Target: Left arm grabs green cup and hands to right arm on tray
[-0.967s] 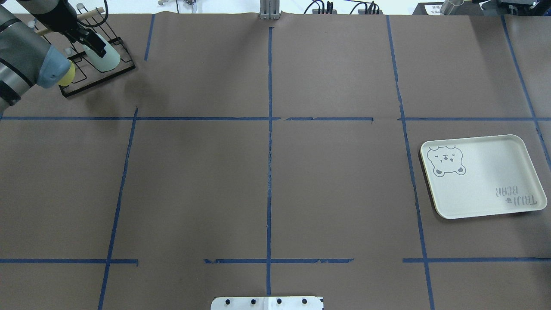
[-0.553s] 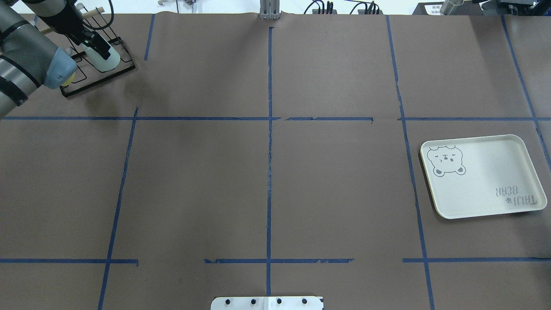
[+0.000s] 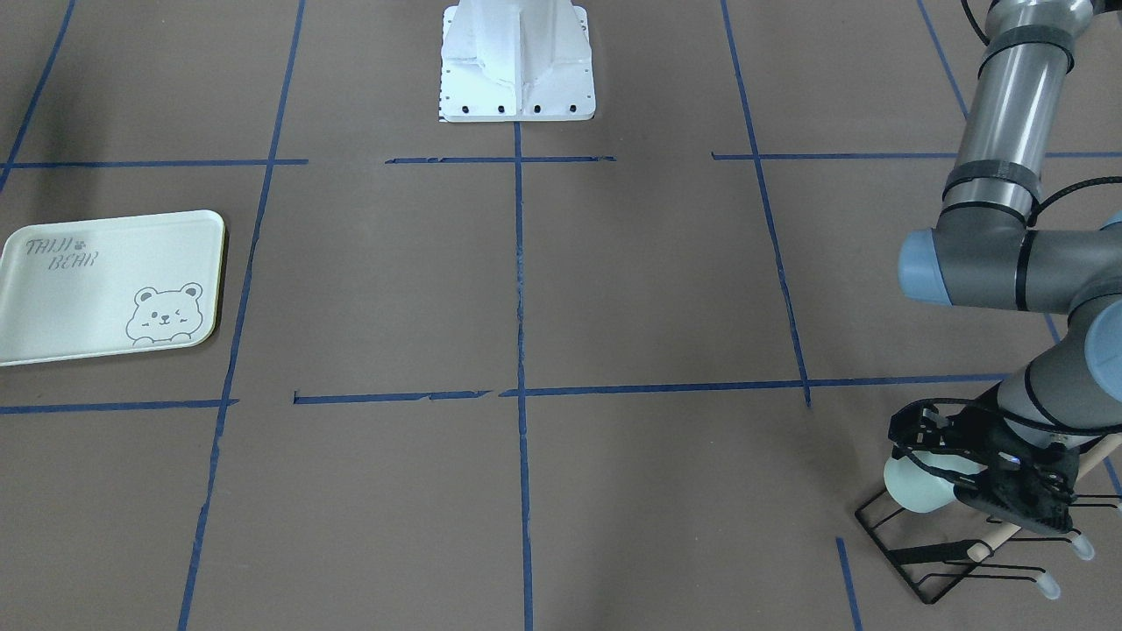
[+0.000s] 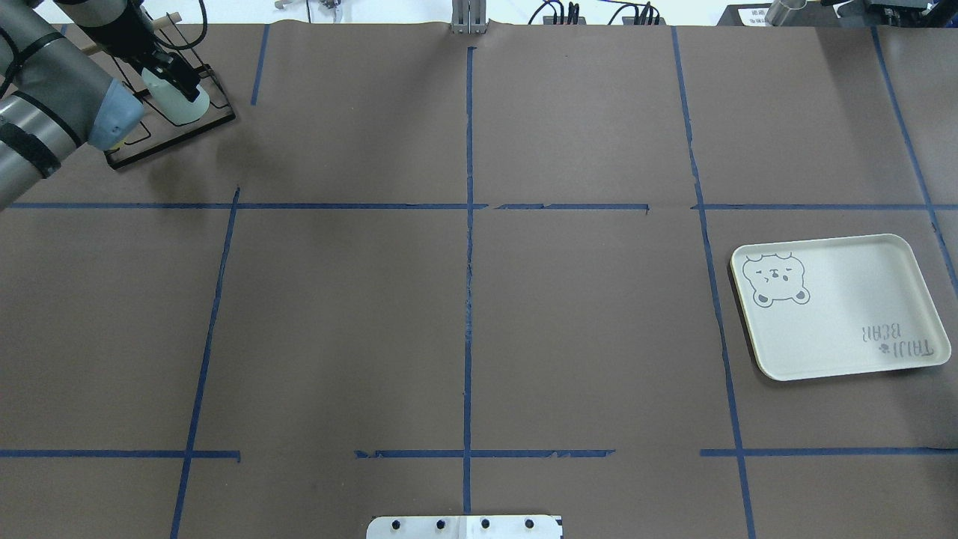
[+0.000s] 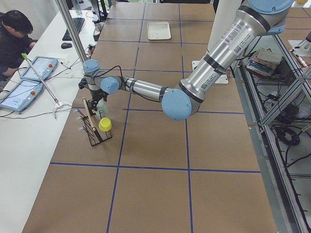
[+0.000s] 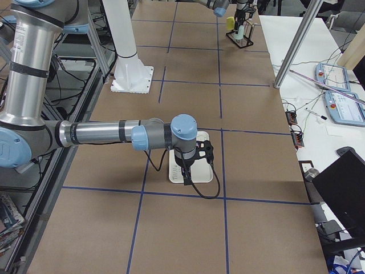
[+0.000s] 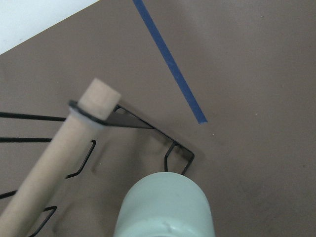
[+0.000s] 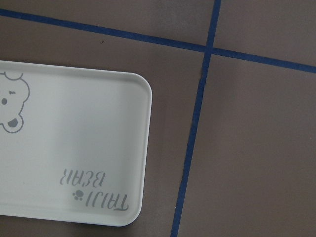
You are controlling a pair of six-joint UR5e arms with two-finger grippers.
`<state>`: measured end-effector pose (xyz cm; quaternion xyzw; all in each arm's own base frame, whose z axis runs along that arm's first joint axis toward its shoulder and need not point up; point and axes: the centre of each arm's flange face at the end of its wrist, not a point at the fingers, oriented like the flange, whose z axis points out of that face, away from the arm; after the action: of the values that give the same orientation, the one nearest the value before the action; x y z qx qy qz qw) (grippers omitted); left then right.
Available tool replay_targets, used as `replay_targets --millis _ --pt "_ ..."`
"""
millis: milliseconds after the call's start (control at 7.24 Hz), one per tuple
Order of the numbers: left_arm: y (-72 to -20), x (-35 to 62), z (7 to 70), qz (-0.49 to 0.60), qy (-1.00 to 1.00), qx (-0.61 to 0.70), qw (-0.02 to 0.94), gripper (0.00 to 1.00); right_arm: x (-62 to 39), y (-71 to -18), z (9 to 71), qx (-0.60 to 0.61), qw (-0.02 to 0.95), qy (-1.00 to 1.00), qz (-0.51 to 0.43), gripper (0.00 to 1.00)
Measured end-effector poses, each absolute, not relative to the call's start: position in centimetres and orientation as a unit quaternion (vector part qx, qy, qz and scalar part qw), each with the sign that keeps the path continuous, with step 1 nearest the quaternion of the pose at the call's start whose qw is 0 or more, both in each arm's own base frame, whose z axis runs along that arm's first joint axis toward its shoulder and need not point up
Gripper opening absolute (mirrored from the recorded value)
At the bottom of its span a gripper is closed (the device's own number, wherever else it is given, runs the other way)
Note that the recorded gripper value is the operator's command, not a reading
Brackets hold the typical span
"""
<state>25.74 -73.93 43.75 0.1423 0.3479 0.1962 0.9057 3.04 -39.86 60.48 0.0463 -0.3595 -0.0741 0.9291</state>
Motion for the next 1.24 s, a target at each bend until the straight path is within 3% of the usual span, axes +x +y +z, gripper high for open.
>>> replay_targets --millis 138,414,553,1243 --pt "-74.0 25.8 44.0 0.195 0.341 0.144 0.908 0.94 3.0 -39.9 60.6 0.046 0.929 -0.359 -0.074 1.0" --pt "-74.0 25.9 44.1 0.195 0.335 0.145 0.91 0.49 3.0 -39.9 60.7 0.045 0.929 -0.359 -0.074 1.0" --pt "-74.0 26.0 44.1 0.195 0.335 0.145 0.91 0.37 3.0 -39.9 60.7 0.045 0.929 -0.359 -0.074 1.0" --pt "-73.9 20.2 40.3 0.172 0.336 0.181 0.908 0.36 3.0 -39.9 60.7 0.044 0.929 -0.359 -0.073 1.0"
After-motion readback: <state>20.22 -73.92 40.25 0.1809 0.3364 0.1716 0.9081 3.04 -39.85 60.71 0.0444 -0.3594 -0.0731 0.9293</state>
